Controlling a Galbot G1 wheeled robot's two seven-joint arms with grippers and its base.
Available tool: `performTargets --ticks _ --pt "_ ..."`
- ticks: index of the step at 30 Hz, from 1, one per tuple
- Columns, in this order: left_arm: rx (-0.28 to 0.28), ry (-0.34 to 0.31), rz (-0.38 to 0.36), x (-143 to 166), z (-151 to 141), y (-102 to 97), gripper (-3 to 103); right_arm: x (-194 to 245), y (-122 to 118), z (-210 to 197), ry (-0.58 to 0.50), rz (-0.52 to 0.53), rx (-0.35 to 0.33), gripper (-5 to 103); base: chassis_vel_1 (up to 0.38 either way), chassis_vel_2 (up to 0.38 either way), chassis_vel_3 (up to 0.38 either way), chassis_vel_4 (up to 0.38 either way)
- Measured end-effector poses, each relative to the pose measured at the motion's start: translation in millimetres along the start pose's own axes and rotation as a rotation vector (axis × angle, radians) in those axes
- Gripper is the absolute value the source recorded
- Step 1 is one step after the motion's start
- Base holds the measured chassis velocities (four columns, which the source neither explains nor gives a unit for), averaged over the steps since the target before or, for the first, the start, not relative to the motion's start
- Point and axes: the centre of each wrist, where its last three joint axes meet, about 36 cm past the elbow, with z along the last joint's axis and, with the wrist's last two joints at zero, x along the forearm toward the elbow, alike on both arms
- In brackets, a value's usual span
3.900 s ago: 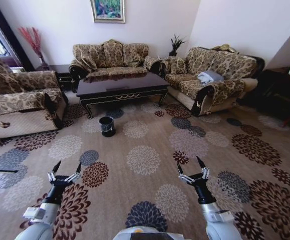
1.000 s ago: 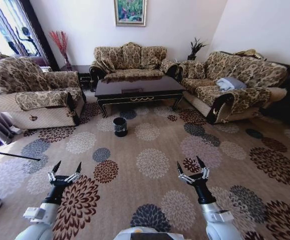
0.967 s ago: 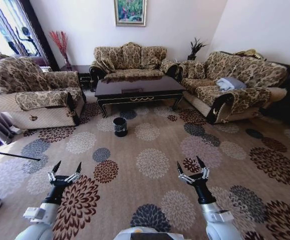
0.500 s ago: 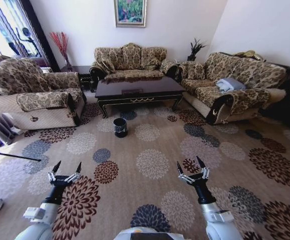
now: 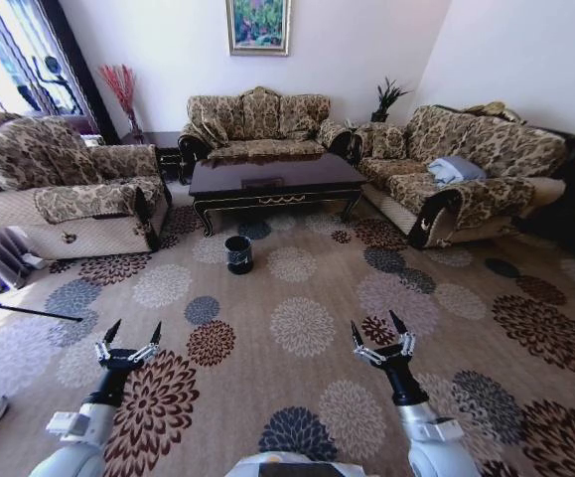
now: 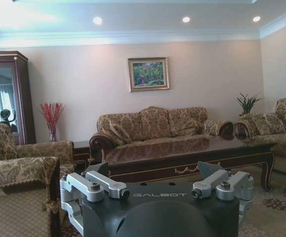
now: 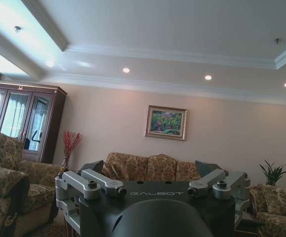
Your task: Move to the front of the table and pick up the trash from the floor, then place it into the trash bin.
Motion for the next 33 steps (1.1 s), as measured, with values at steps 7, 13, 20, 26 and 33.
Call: performTargets --ticks 7,13,20,26,33 --pt "0.0 0.0 0.0 0.0 0.0 0.0 100 0.0 0.0 0.0 0.0 0.0 0.0 100 0.0 0.0 0.0 0.0" --pt "0.0 0.0 0.0 0.0 0.0 0.0 100 0.0 0.0 0.0 0.0 0.0 0.0 100 0.0 0.0 0.0 0.0" --pt "0.0 0.0 0.0 0.0 0.0 0.0 100 0.0 0.0 0.0 0.0 0.0 0.0 100 0.0 0.0 0.0 0.0" --pt "0.0 0.0 0.0 0.0 0.0 0.0 100 0.0 0.0 0.0 0.0 0.0 0.0 100 0.0 0.0 0.0 0.0" --pt "0.0 0.0 0.0 0.0 0.0 0.0 100 0.0 0.0 0.0 0.0 0.0 0.0 100 0.0 0.0 0.0 0.0"
